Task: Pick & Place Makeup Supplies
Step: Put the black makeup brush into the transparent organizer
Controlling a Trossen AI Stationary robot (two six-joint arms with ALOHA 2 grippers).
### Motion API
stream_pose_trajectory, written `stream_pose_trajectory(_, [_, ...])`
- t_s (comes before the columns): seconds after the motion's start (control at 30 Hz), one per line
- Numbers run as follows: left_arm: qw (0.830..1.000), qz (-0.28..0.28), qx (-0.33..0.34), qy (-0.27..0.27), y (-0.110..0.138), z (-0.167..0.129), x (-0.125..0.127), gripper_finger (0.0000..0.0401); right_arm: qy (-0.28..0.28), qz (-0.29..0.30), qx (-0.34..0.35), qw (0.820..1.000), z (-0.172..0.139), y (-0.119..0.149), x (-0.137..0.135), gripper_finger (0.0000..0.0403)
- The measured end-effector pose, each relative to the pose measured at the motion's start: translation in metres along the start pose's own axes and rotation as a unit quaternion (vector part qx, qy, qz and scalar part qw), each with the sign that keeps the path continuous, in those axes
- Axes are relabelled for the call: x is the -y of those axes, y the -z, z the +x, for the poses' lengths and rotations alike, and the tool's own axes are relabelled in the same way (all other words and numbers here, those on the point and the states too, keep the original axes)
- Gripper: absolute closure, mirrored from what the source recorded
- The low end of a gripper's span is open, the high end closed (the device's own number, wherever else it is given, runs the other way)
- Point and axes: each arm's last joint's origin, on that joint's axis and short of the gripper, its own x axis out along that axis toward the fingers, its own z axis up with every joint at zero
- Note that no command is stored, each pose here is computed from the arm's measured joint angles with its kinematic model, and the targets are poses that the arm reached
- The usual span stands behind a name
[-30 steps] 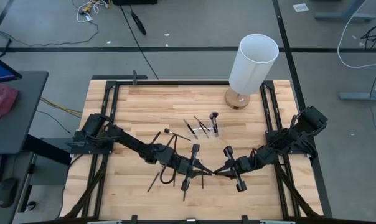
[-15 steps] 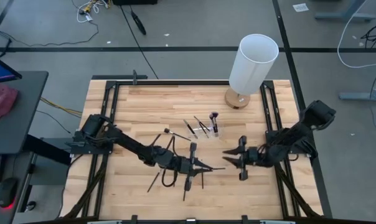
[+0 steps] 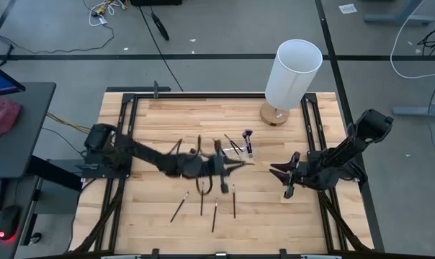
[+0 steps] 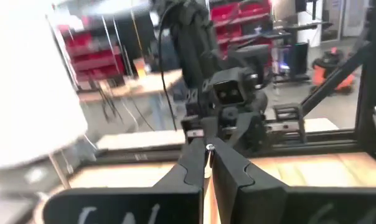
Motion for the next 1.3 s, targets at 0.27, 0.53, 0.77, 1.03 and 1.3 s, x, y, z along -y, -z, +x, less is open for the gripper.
stream_pose_trajectory(0.27, [0.988, -0.099, -0.117, 0.021, 0.01, 0.028, -0.07, 0.0391, 0.021, 0.038, -0.02, 0.999, 0.005, 0.01, 0.005, 0.0305])
stream_pose_trajectory(0.53, [0.979, -0.113, -0.171, 0.007, 0.002, 0.042, -0.096, 0.0387, 0.036, 0.038, -0.02, 0.998, 0.009, 0.01, 0.008, 0.0305])
stream_pose_trajectory(0.77, [0.969, -0.104, -0.221, -0.019, 0.002, 0.043, -0.103, 0.039, 0.036, 0.038, -0.02, 0.998, 0.009, 0.01, 0.009, 0.0305])
stream_pose_trajectory(1.03, [0.961, -0.115, -0.25, -0.021, 0.021, 0.047, -0.101, 0.0385, 0.036, 0.036, -0.021, 0.998, 0.009, 0.011, 0.009, 0.0305])
stream_pose_trajectory(1.3, [0.955, -0.128, -0.265, -0.026, 0.033, 0.051, -0.104, 0.0383, 0.037, 0.041, -0.024, 0.998, 0.009, 0.012, 0.009, 0.0305])
